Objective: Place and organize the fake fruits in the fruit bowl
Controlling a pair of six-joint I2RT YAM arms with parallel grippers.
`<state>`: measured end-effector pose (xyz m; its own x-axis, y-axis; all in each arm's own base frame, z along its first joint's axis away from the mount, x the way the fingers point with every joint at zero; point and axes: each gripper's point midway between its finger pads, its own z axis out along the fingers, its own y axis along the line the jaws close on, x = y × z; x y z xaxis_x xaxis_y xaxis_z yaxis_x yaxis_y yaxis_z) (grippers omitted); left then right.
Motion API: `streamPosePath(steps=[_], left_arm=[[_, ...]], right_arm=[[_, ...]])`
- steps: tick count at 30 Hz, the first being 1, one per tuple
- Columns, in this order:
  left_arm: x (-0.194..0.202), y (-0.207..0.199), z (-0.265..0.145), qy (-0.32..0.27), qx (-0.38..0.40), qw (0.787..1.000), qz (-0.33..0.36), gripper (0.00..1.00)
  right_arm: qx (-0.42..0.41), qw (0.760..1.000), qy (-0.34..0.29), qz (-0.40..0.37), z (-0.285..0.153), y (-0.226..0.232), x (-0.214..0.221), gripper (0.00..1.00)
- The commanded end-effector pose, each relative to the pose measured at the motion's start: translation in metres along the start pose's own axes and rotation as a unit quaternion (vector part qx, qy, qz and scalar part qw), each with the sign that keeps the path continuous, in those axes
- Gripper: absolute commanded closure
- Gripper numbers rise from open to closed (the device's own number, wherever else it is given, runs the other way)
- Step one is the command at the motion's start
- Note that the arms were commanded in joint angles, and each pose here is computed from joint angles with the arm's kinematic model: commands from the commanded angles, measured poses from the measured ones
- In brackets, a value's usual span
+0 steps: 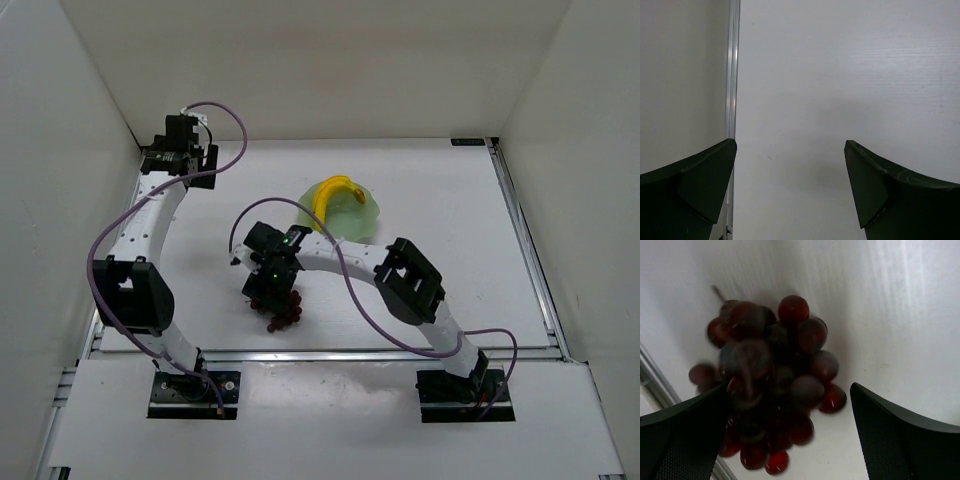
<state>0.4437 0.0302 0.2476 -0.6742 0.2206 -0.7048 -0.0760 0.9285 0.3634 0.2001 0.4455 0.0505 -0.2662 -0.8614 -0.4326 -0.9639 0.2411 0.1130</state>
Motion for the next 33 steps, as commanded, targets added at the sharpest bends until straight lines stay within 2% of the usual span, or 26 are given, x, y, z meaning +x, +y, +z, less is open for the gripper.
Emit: streamPosePath(steps=[1,2,4,5,6,8,9,11,14,15,16,18,21,22,26,28,33], left_arm=[[0.006,0.003,-0.01,-0.001,0.016,0.999,-0.033,0.0],[0.011,0.003,-0.012,0.005,0.017,0.999,-0.031,0.0],[0.015,0.003,-0.01,0.01,0.019,0.999,-0.037,0.0],[0.016,0.004,-0.012,0.01,0.019,0.999,-0.037,0.0],[0.016,0.002,-0.012,0.01,0.024,0.999,-0.037,0.0],[0.017,0.006,-0.011,0.011,0.02,0.999,-0.04,0.0],[0.017,0.006,-0.011,0.011,0.02,0.999,-0.04,0.0],[0.021,0.009,-0.01,0.017,0.017,0.999,-0.046,0.0],[0.022,0.014,-0.009,0.019,0.013,0.998,-0.05,0.0],[0.022,0.014,-0.009,0.019,0.013,0.998,-0.05,0.0],[0.023,0.017,-0.008,0.02,0.01,0.998,-0.053,0.0],[0.026,0.021,-0.009,0.022,0.007,0.998,-0.056,0.0],[0.029,0.026,-0.011,0.023,0.003,0.998,-0.059,0.0],[0.033,0.026,-0.009,0.028,0.005,0.997,-0.065,0.0],[0.034,0.03,-0.008,0.029,0.002,0.997,-0.068,0.0],[0.036,0.028,-0.008,0.033,0.007,0.997,-0.067,0.0],[0.032,0.029,-0.01,0.029,0.006,0.997,-0.069,0.0]], right_arm=[[0.009,0.999,0.051,-0.012,0.006,0.01,0.023,0.0],[0.015,0.998,0.058,-0.007,0.01,0.007,0.027,0.0],[0.015,0.998,0.058,-0.002,0.01,0.007,0.027,0.17],[0.015,0.998,0.058,-0.002,0.01,0.007,0.027,0.25],[0.015,0.998,0.058,-0.002,0.01,0.007,0.027,0.41],[0.02,0.998,0.055,0.002,0.009,0.006,0.023,0.56],[0.02,0.998,0.06,0.009,0.008,0.007,0.026,0.76],[0.025,0.998,0.046,0.025,-0.005,0.003,0.018,0.87],[0.02,0.995,-0.026,0.098,-0.044,-0.02,-0.009,0.92],[0.024,0.991,-0.07,0.113,-0.066,-0.026,-0.025,0.92],[0.02,0.984,-0.095,0.151,-0.08,-0.03,-0.033,0.96],[0.027,0.965,-0.162,0.203,-0.126,-0.055,-0.047,0.96],[0.052,0.918,-0.253,0.301,-0.177,-0.096,-0.051,0.96],[0.069,0.89,-0.269,0.361,-0.193,-0.118,-0.038,0.97],[0.136,0.819,-0.281,0.481,-0.209,-0.179,0.004,0.99],[0.15,0.799,-0.272,0.515,-0.205,-0.2,0.022,0.99],[0.149,0.794,-0.245,0.536,-0.183,-0.216,0.031,0.99]])
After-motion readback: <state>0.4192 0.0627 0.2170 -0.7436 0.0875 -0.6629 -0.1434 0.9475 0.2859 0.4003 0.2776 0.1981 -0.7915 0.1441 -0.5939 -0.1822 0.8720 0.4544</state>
